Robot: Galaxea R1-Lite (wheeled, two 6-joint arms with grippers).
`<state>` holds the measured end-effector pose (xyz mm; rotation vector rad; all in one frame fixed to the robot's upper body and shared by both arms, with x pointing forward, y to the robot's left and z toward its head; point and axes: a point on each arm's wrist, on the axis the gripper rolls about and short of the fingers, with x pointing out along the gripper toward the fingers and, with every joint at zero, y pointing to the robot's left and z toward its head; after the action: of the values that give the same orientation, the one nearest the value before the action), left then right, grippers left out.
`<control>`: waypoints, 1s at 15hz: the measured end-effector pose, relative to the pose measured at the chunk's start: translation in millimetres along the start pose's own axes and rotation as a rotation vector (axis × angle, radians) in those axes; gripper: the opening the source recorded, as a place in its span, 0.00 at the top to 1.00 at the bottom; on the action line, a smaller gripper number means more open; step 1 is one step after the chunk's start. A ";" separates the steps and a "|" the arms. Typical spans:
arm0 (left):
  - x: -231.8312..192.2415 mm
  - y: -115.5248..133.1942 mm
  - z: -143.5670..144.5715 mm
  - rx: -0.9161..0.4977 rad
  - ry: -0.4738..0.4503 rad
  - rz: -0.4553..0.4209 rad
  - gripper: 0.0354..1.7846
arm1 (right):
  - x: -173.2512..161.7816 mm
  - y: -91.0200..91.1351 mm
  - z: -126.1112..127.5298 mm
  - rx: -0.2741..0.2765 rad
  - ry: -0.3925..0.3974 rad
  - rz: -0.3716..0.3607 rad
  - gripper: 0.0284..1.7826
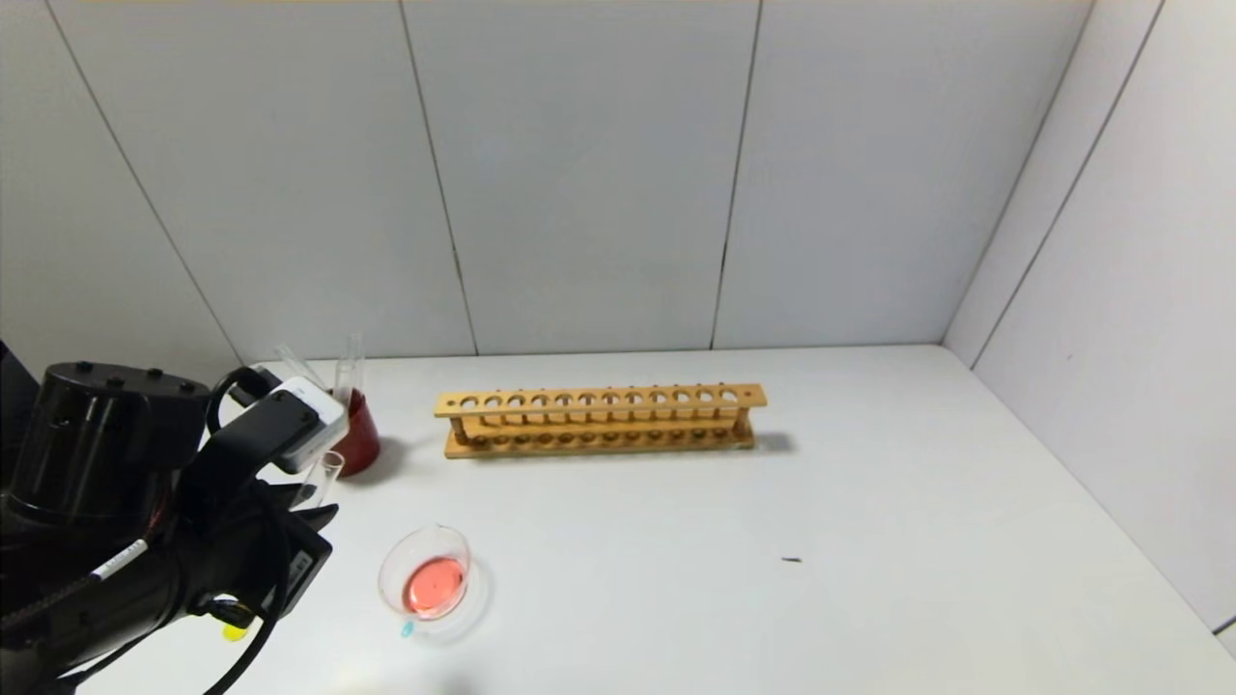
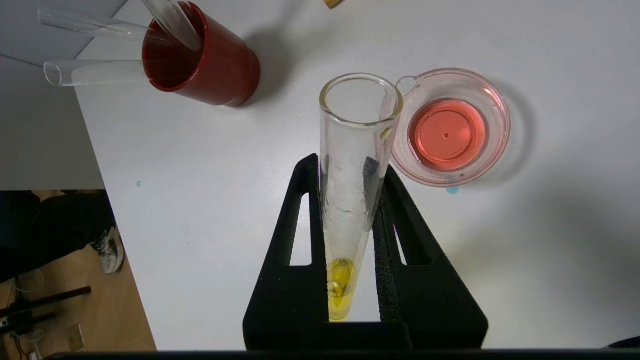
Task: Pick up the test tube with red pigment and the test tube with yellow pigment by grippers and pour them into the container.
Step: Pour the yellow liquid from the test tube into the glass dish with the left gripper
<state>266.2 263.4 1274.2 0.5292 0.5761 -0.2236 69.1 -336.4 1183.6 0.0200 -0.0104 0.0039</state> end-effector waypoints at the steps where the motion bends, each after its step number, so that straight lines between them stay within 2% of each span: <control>1: 2.7 0.0 -1.9 0.010 0.023 -0.003 0.84 | 0.0 0.0 0.0 0.000 0.000 0.001 0.04; 4: 9.0 -3.2 -10.2 0.047 0.107 -0.028 0.84 | 0.0 0.0 0.0 0.000 0.000 0.000 0.04; 15: 23.0 -12.5 -22.5 0.204 0.240 -0.084 0.84 | 0.0 0.0 0.0 0.000 0.000 0.001 0.04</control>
<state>270.5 263.6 1240.0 0.7367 0.8155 -0.3026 69.1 -336.4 1183.6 0.0200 -0.0104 0.0048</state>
